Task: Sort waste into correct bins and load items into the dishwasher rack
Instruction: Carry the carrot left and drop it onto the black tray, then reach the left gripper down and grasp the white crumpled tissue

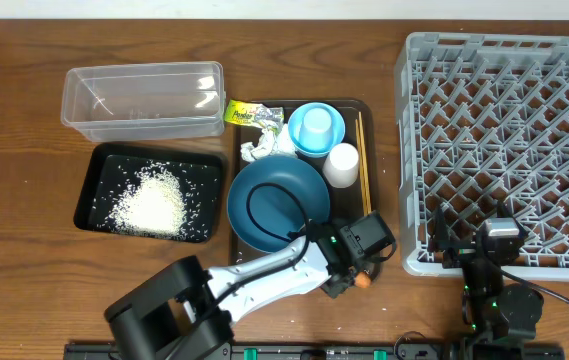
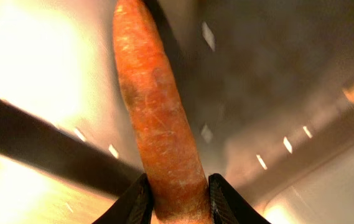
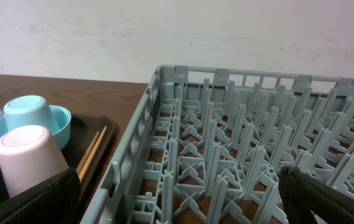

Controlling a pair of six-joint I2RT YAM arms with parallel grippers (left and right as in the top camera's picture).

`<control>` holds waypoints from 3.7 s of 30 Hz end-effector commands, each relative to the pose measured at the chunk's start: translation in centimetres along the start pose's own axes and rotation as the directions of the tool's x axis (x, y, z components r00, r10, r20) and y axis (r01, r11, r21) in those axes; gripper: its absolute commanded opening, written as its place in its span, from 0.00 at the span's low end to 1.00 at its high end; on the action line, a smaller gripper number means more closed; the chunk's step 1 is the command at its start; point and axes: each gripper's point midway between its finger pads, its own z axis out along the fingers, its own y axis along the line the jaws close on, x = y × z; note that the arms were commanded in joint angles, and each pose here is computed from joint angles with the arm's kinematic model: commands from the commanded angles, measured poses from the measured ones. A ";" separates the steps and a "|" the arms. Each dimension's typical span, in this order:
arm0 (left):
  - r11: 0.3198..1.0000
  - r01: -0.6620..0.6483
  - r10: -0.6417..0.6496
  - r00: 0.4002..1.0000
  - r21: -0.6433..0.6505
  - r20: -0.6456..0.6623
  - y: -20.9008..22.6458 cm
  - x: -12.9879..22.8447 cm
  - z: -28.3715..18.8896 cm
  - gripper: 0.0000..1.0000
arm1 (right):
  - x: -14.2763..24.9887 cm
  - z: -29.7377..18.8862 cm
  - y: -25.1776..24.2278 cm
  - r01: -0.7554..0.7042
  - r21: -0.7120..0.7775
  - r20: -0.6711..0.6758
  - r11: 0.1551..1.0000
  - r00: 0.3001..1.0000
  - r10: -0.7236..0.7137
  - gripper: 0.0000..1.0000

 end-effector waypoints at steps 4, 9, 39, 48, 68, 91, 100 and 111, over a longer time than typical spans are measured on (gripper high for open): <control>0.993 -0.018 0.031 0.993 0.117 -0.112 -2.1 2.3 -3.2 0.27 | 0.1 0.0 0.4 0.009 -0.017 -0.003 1.000 1.000 -0.009 0.99; 0.973 -0.044 0.079 0.986 0.229 -0.146 -4.0 3.3 -5.9 0.27 | 0.1 0.0 0.4 0.009 -0.017 -0.003 1.000 1.000 -0.009 0.99; 0.957 0.144 -0.220 0.926 0.251 0.307 3.2 -28.6 -16.7 0.28 | 0.1 0.0 0.4 0.009 -0.017 -0.003 1.000 1.000 -0.009 0.99; 0.958 0.260 -0.286 0.866 0.120 0.410 9.0 -35.3 -15.7 0.34 | 0.1 0.0 0.4 0.009 -0.017 -0.003 1.000 1.000 -0.009 0.99; 0.962 0.260 -0.274 0.889 0.088 0.366 10.0 -33.9 -15.9 0.34 | 0.1 0.0 0.4 0.009 -0.017 -0.003 1.000 1.000 -0.009 0.99; 0.683 -0.688 0.596 0.719 0.246 0.356 -4.4 -20.3 -26.4 0.91 | 0.1 0.0 0.4 0.009 -0.017 -0.003 1.000 1.000 -0.009 0.99; 0.713 -0.699 0.680 0.671 -0.055 0.297 -6.9 -26.2 -20.8 0.95 | 0.1 0.0 0.4 0.009 -0.017 -0.003 1.000 1.000 -0.009 0.99; 0.563 -0.820 0.817 0.534 -0.100 0.219 -10.3 -27.0 -12.8 0.95 | 0.1 0.0 0.4 0.009 -0.017 -0.003 1.000 1.000 -0.009 0.99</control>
